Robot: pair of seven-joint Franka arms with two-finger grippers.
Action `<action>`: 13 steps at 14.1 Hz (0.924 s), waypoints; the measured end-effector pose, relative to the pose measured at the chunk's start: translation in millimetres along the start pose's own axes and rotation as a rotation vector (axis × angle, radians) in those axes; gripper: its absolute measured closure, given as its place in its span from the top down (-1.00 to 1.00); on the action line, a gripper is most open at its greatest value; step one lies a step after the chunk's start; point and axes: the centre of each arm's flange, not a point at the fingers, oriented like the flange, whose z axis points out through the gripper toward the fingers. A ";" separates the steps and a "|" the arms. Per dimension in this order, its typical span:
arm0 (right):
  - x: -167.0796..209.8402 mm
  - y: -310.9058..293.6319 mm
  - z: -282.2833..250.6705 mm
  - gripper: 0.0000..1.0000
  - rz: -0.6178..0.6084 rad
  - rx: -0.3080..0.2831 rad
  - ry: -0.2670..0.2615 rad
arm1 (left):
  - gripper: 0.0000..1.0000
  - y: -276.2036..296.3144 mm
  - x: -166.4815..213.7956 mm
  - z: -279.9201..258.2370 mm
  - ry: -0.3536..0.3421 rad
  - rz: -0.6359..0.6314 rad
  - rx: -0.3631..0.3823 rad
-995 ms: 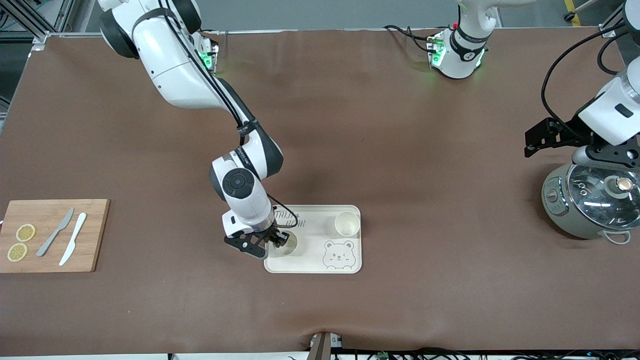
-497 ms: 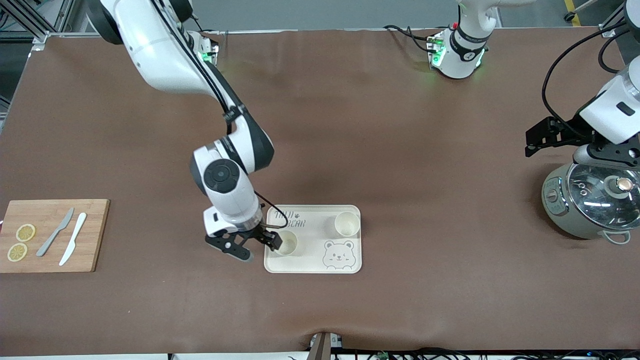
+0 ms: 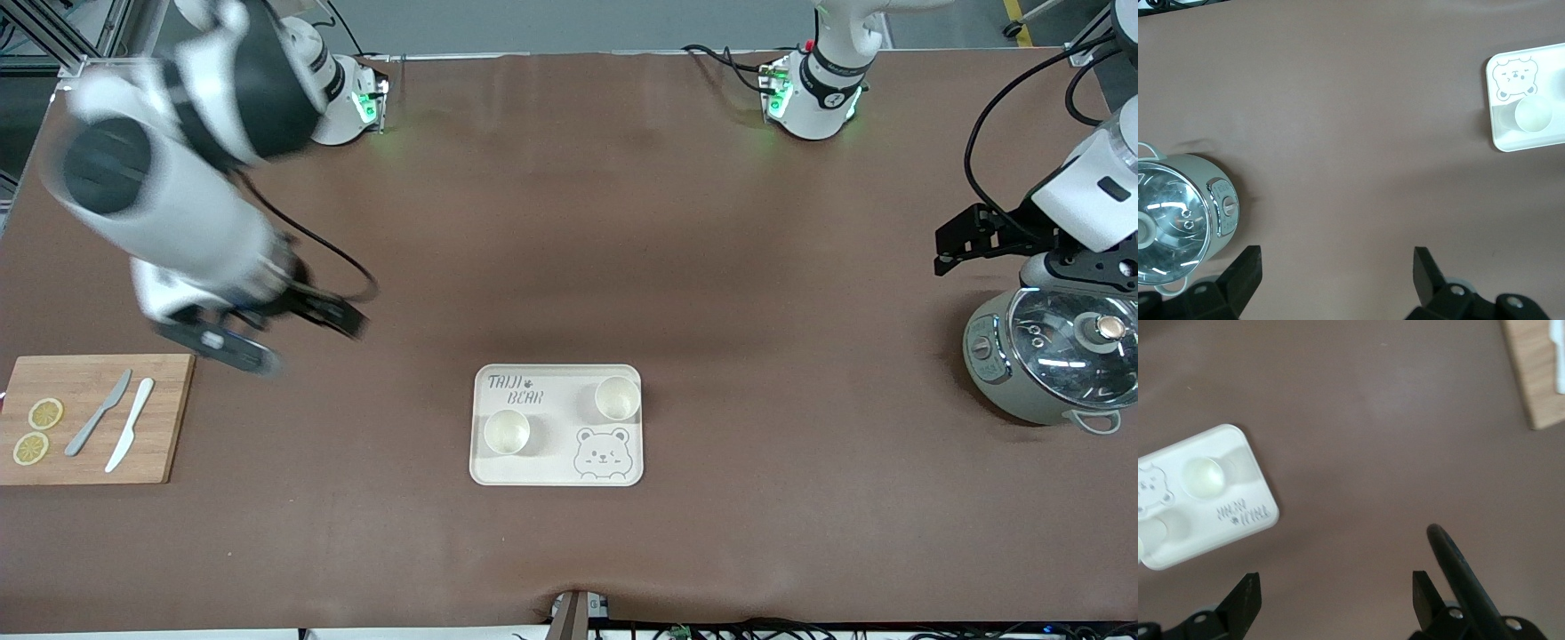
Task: Place white IKEA cup upright on tray with both arms
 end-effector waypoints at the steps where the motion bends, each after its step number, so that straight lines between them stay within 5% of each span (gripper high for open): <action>1: -1.3 39.1 -23.0 1.00 -0.007 0.003 -0.007 | 1.00 -0.2 -0.1 0.0 0.000 -0.001 0.000; 6: 25.9 196.9 -35.0 1.00 -0.178 0.050 0.044 | 1.00 -0.2 -0.1 -0.1 0.000 -0.003 0.000; 9: 40.8 198.2 -16.5 1.00 -0.192 0.068 0.104 | 1.00 -0.1 -0.1 -0.1 0.000 -0.003 0.000; 13: 36.2 191.0 -11.0 1.00 -0.207 0.062 0.082 | 1.00 -0.2 -0.2 0.0 -0.001 -0.003 0.000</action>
